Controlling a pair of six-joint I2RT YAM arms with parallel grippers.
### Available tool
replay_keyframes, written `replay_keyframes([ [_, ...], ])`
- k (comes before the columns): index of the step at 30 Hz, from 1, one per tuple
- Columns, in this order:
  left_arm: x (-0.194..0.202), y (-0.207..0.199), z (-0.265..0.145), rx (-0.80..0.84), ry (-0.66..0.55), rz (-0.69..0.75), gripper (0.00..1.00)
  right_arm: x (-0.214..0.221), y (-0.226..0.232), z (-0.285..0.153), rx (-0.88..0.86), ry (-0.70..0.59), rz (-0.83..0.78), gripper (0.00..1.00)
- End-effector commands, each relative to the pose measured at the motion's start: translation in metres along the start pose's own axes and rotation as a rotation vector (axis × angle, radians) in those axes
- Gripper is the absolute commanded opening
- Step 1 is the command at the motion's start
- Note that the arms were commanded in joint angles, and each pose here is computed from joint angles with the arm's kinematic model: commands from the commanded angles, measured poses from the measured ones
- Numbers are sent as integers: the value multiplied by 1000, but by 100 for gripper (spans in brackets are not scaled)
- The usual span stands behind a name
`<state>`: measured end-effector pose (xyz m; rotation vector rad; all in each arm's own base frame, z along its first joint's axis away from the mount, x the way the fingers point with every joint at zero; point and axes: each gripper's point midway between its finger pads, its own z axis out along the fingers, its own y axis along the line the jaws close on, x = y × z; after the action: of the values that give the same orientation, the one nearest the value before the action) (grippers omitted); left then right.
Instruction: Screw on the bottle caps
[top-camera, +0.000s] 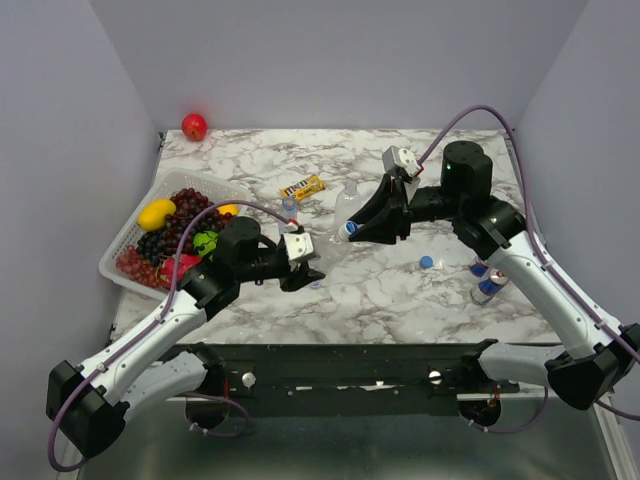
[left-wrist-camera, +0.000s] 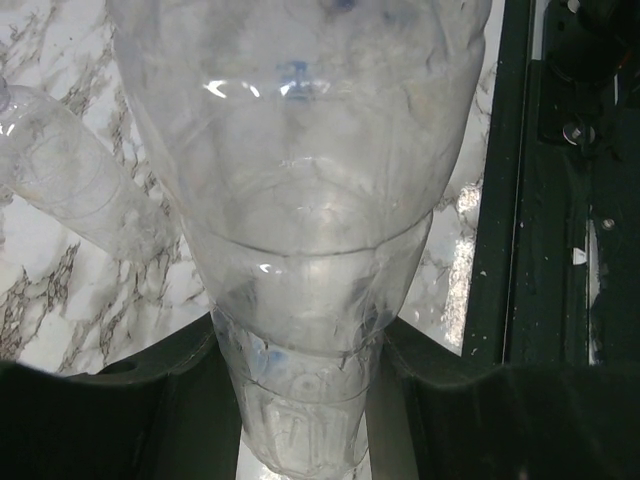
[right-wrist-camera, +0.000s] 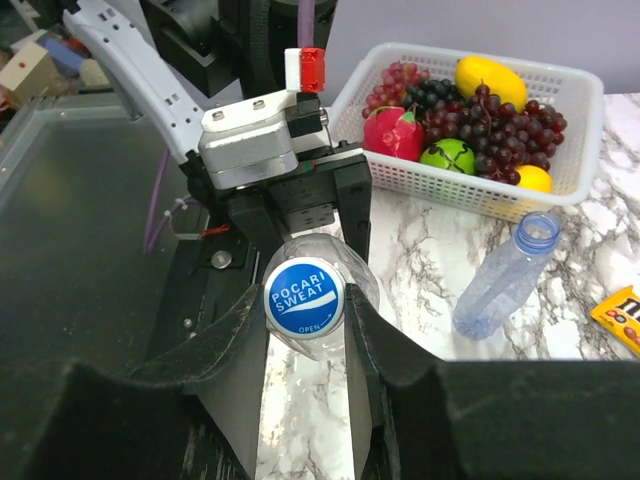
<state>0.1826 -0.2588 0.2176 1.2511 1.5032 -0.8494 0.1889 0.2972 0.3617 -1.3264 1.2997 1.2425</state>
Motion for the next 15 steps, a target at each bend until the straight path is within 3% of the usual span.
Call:
replay_keyframes([
  [1,-19,14,6,-99,-48,25,0,-7,-12,-2,107,-27,-3,17],
  [9,-16,42,1,-287,-18,0,0,-2,-20,-1,152,-15,32,14],
  [11,-16,38,2,-267,-16,1,0,-2,-21,-2,159,-12,28,14],
  [12,-20,31,3,-221,-24,17,25,1,-20,-3,161,5,38,14],
  [15,-22,21,-6,-182,-11,62,63,-1,-22,-14,192,65,7,14],
])
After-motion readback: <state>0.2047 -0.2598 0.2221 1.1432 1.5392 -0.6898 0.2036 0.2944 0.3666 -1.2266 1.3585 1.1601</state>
